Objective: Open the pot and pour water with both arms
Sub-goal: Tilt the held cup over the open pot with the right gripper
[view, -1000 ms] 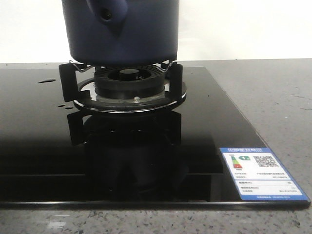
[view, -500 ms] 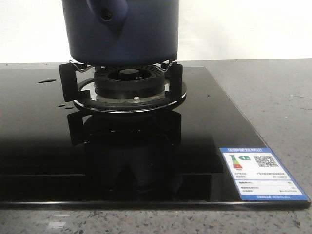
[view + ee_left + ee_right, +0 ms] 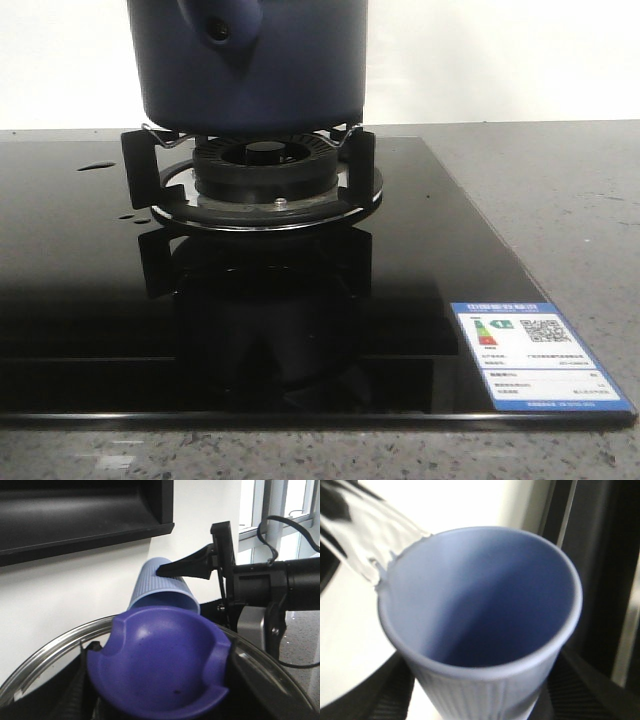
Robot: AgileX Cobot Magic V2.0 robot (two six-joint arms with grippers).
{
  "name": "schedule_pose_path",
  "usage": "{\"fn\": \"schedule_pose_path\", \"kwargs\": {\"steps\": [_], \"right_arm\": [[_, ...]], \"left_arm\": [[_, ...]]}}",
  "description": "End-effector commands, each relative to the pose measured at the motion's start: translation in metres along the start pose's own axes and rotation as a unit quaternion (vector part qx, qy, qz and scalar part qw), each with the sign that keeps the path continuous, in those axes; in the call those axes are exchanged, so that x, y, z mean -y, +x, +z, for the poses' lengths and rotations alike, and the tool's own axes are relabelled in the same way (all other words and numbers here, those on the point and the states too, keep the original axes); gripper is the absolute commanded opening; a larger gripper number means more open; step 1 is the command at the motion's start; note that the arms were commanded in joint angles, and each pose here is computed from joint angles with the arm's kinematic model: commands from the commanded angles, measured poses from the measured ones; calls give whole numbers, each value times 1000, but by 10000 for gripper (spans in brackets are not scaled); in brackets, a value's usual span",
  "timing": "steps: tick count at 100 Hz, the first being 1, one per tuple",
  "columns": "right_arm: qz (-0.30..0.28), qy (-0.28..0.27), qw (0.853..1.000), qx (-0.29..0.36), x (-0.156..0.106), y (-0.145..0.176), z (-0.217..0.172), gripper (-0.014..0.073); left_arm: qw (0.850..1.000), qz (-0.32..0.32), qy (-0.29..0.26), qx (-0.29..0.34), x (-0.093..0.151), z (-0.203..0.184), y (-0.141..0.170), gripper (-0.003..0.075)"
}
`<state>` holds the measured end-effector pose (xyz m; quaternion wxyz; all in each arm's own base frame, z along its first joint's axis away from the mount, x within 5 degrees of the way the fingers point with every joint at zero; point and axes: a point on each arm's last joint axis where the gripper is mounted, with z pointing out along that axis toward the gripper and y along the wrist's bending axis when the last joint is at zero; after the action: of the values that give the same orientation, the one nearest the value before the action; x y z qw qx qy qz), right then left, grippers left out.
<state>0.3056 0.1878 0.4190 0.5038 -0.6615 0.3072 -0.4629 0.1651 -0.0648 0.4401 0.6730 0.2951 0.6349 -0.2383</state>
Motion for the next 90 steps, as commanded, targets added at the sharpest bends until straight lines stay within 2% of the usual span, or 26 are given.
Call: {"fn": "schedule_pose_path", "kwargs": {"steps": [1,22,45,52,60,66,76,85,90], "right_arm": [[-64,56,996,-8,28,9,-15,161],[-164,71,984,-25,31,11,-16,161],[-164,71,984,-30,31,12,-16,161],[-117,69,990,-31,31,13,-16,161],[-3,60,997,-39,29,16,-16,161],[80,52,994,-47,26,18,-16,161],[223,34,972,-69,22,20,-17,161],[278,21,953,-119,20,20,-22,161],[328,25,935,-133,21,21,-26,161]], "left_arm": [[999,-24,-3,48,3,-4,-18,274],[999,-24,-3,48,3,-4,-18,274],[999,-24,-3,48,3,-4,-18,274],[999,-24,-4,49,3,-4,-18,274],[999,-24,-4,49,3,-4,-18,274],[999,-24,-4,49,3,-4,-18,274],[999,-24,-4,49,3,-4,-18,274],[999,-28,-2,46,3,-1,-16,274],[999,-34,3,42,1,4,-14,274]]}}
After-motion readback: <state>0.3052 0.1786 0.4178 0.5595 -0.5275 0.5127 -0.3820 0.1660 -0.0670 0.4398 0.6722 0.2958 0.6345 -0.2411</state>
